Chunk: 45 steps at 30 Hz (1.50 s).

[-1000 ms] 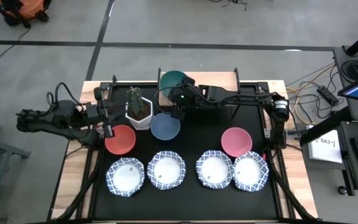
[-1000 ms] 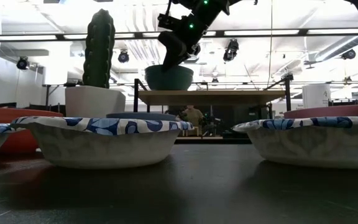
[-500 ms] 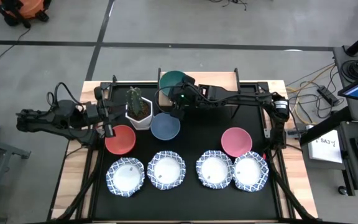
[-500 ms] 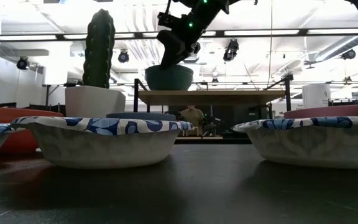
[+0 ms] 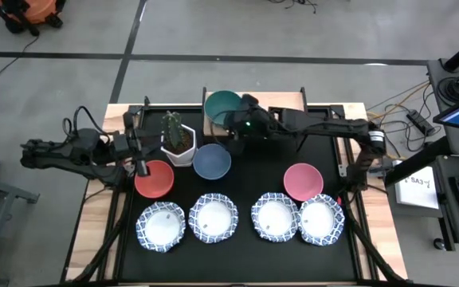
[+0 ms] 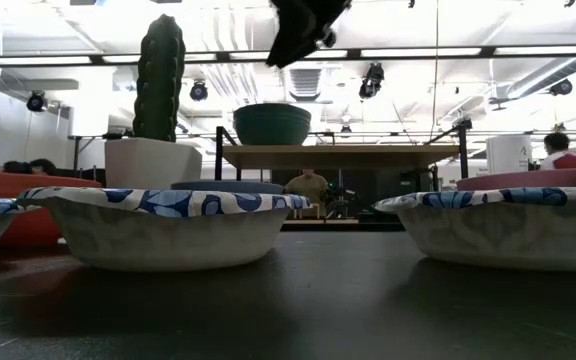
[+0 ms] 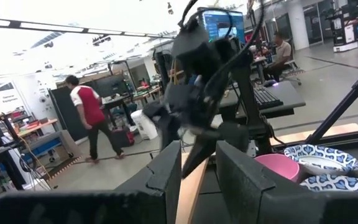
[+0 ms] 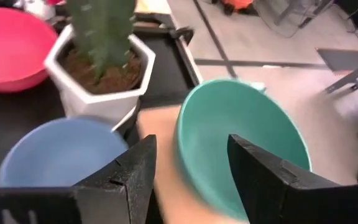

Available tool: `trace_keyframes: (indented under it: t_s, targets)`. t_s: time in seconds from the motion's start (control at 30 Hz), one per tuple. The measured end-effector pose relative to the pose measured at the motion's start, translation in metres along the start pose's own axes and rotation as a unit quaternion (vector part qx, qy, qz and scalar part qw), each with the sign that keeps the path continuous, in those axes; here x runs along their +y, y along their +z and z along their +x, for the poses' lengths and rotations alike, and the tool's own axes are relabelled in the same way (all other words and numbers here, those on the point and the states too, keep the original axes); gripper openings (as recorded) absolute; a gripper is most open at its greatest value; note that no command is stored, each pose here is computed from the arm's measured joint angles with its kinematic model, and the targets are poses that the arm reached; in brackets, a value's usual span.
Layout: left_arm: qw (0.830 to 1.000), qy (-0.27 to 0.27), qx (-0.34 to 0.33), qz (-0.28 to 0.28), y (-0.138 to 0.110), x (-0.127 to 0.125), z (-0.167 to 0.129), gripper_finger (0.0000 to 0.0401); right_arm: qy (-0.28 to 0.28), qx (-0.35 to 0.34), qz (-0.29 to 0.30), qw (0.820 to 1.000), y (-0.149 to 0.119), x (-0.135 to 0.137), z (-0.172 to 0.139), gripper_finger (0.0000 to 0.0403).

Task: Place and stack bowls onto a shelf
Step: Put the blue patterned bowl on the shelf

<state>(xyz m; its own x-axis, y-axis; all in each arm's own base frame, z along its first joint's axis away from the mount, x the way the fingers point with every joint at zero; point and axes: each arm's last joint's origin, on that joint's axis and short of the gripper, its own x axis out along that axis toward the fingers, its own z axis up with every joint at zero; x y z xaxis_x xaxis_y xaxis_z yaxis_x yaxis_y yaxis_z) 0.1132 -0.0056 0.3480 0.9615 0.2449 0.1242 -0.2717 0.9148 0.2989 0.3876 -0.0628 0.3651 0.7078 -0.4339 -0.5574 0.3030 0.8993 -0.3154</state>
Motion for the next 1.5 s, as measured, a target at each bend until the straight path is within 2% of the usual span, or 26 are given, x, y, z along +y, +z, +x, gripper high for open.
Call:
trace_keyframes:
  t_s: [0.1, 0.23, 0.33, 0.47, 0.63, 0.73, 0.9, 1.0, 1.1, 1.17, 1.27, 1.37, 1.43, 1.5]
  targets:
    - [1.000, -0.002, 0.006, -0.004, -0.001, -0.002, 0.002, 0.0084, 0.022, 0.014, 0.000, 1.000, -0.007, 0.016, -0.017, 0.0183]
    - [1.000, -0.004, 0.012, -0.024, -0.003, -0.004, 0.006, 0.0084, 0.057, -0.004, -0.021, 0.998, -0.025, 0.049, -0.031, 0.0183]
    - [0.999, -0.005, 0.017, -0.049, -0.004, -0.005, 0.008, 0.0084, 0.078, -0.028, -0.025, 0.996, -0.045, 0.068, -0.038, 0.0181]
    - [0.995, -0.007, 0.024, -0.094, -0.005, -0.008, 0.013, 0.0084, 0.091, -0.055, -0.024, 0.994, -0.080, 0.079, -0.044, 0.0178]
    - [0.989, -0.030, 0.029, -0.144, -0.007, -0.014, 0.022, 0.0084, 0.107, -0.084, -0.021, 0.991, -0.120, 0.079, -0.058, 0.0178]
    - [0.984, -0.052, 0.010, -0.167, -0.004, -0.018, 0.030, 0.0084, 0.117, -0.105, -0.012, 0.988, -0.139, 0.072, -0.069, 0.0176]
    - [0.979, -0.063, 0.001, -0.193, 0.019, -0.017, 0.046, 0.0084, 0.119, -0.146, -0.014, 0.982, -0.158, 0.058, -0.093, 0.0171]
    - [0.974, -0.067, 0.028, -0.216, 0.037, -0.017, 0.059, 0.0084, 0.115, -0.170, -0.016, 0.979, -0.164, 0.050, -0.106, 0.0171]
    - [0.961, -0.073, 0.107, -0.244, 0.050, -0.020, 0.074, 0.0084, 0.109, -0.189, -0.032, 0.975, -0.170, 0.044, -0.116, 0.0171]
    - [0.945, -0.070, 0.180, -0.263, 0.056, -0.023, 0.084, 0.0084, 0.106, -0.201, -0.037, 0.973, -0.173, 0.040, -0.122, 0.0170]
    - [0.904, -0.044, 0.312, -0.289, 0.061, -0.026, 0.097, 0.0084, 0.104, -0.214, -0.031, 0.971, -0.178, 0.035, -0.130, 0.0166]
    - [0.838, -0.024, 0.451, -0.307, 0.062, -0.034, 0.108, 0.0084, 0.102, -0.222, -0.032, 0.969, -0.183, 0.032, -0.134, 0.0163]
    - [0.786, -0.042, 0.535, -0.306, 0.061, -0.046, 0.115, 0.0084, 0.100, -0.228, -0.032, 0.968, -0.184, 0.030, -0.137, 0.0162]
    - [0.749, -0.078, 0.596, -0.280, 0.059, -0.064, 0.123, 0.0084, 0.099, -0.234, -0.032, 0.967, -0.184, 0.029, -0.140, 0.0161]
